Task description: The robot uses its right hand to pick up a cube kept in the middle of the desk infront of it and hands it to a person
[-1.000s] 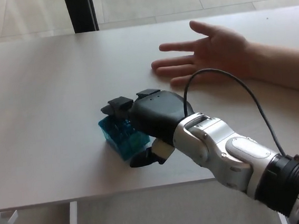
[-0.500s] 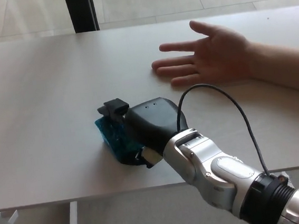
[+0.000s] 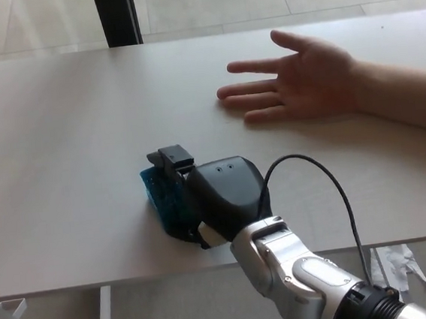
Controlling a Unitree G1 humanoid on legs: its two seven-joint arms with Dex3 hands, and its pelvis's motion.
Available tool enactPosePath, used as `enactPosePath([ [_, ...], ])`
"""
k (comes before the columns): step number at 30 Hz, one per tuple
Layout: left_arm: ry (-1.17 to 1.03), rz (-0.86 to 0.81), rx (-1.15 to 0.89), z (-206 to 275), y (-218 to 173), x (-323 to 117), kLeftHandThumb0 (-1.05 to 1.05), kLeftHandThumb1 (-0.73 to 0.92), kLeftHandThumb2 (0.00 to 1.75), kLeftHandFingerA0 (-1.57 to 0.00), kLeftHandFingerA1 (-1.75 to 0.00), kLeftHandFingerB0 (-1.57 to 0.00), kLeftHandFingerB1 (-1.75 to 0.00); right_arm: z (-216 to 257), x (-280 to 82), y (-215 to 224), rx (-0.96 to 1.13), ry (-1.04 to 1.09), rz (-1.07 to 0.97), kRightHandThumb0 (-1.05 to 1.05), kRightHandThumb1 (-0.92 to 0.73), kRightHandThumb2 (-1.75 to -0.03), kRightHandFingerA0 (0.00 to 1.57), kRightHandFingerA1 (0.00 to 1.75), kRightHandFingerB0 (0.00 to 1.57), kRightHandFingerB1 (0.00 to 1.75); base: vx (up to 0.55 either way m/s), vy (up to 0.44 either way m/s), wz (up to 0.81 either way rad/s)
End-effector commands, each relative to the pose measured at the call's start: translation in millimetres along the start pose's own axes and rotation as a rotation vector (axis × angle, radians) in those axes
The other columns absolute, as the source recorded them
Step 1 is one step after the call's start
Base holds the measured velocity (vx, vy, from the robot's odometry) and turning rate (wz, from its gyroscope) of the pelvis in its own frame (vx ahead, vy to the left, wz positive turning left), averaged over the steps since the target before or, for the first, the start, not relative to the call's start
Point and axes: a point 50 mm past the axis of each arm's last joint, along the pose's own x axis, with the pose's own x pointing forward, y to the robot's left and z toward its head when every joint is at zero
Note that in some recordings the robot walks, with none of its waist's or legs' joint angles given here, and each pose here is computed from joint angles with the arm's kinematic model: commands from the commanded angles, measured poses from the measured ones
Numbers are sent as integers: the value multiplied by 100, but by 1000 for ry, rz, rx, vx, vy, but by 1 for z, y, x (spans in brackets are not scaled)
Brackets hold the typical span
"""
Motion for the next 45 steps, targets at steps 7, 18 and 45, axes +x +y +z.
enactPosePath([
  [7, -57, -8, 6, 10, 4, 0, -57, 49, 55, -83, -58, -66, -43, -27, -8, 3, -50, 42, 33, -40, -53, -70, 110, 175, 85, 80, 0, 0, 0],
  [18, -36, 14, 30, 8, 8, -1, -58, 49, 56, -83, -59, -66, -43, -31, 22, -68, -19, -21, -125, -32, -57, -71, 99, 175, 88, 83, 0, 0, 0],
  [45, -31, 4, 24, 0, 7, -2, -59, 49, 56, -78, -59, -64, -42, -131, 52, -195, -274, 185, -352, -42, -47, -59, 98, 166, 94, 61, 0, 0, 0],
])
